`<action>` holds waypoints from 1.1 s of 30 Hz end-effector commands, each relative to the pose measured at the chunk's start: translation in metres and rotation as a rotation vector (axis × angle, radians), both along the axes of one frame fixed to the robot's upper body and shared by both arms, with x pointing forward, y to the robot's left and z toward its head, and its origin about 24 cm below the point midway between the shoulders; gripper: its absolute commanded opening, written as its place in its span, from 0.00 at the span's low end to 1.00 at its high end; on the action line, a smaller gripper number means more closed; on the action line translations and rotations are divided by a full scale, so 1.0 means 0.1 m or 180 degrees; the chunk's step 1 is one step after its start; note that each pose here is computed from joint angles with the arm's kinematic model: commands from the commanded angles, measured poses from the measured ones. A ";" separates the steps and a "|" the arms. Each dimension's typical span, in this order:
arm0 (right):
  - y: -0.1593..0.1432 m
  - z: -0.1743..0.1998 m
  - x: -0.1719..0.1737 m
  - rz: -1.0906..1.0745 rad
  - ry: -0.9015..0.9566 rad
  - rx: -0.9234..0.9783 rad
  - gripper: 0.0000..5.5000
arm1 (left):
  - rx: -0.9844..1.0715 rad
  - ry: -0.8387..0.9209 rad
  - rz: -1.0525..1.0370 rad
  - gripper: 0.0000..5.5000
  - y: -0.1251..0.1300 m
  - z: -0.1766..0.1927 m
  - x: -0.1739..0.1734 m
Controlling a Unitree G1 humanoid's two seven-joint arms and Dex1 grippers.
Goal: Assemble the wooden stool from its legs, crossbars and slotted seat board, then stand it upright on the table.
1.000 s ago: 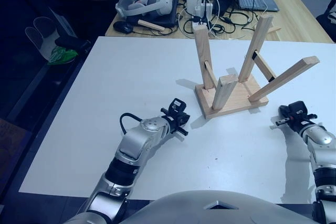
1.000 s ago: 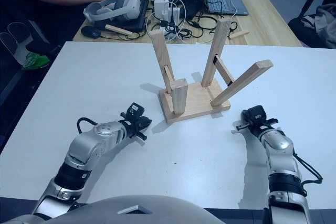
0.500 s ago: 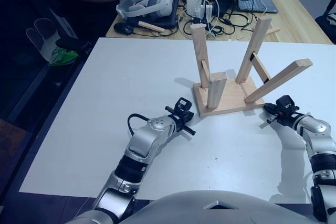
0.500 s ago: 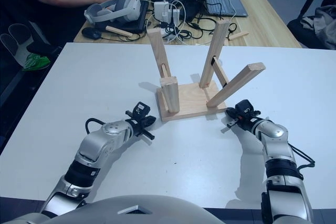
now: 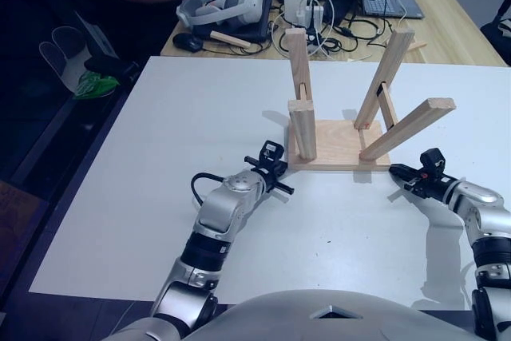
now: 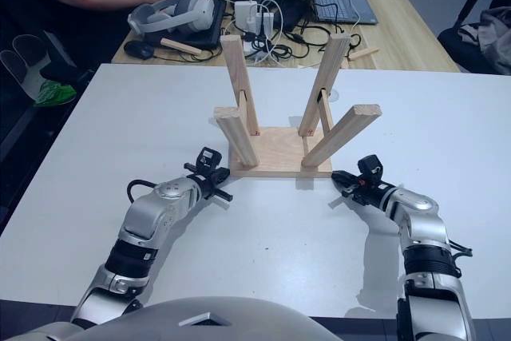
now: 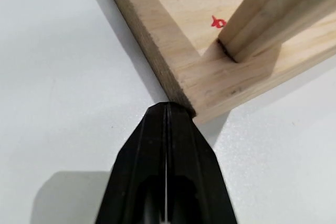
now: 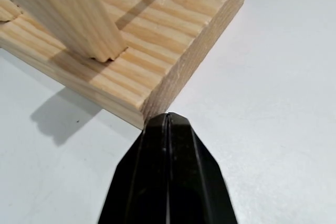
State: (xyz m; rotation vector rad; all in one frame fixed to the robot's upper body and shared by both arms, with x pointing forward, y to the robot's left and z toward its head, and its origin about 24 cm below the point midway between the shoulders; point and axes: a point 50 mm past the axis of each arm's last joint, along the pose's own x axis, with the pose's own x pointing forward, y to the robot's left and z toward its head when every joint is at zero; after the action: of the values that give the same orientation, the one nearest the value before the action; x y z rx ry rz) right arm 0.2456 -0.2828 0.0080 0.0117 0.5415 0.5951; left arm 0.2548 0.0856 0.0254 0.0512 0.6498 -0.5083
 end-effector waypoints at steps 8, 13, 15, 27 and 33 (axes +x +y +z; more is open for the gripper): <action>0.07 -0.09 0.03 -0.0063 -0.0006 -0.0131 0.00 | -0.0069 0.0116 0.0070 0.01 0.03 -0.03 0.01; 0.12 -0.07 0.07 -0.0030 -0.0054 -0.0056 0.00 | -0.0201 0.0058 0.0096 0.01 0.04 0.03 0.02; 0.12 -0.07 0.07 -0.0017 -0.0050 -0.0047 0.00 | -0.0218 0.0045 0.0065 0.01 0.04 0.05 0.02; 0.22 -0.08 0.07 0.0150 0.0052 0.0103 0.00 | -0.0282 0.0173 -0.0195 0.01 -0.08 0.00 0.00; 0.30 -0.05 0.08 0.0248 0.0072 0.0214 0.00 | -0.0475 0.0132 -0.0213 0.01 -0.09 0.05 0.04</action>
State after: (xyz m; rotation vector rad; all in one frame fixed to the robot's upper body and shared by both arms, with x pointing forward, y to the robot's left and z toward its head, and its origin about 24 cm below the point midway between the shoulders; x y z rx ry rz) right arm 0.2551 -0.2717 0.0079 0.0140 0.5380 0.6031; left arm 0.2586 0.0910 0.0253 -0.0235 0.6652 -0.5429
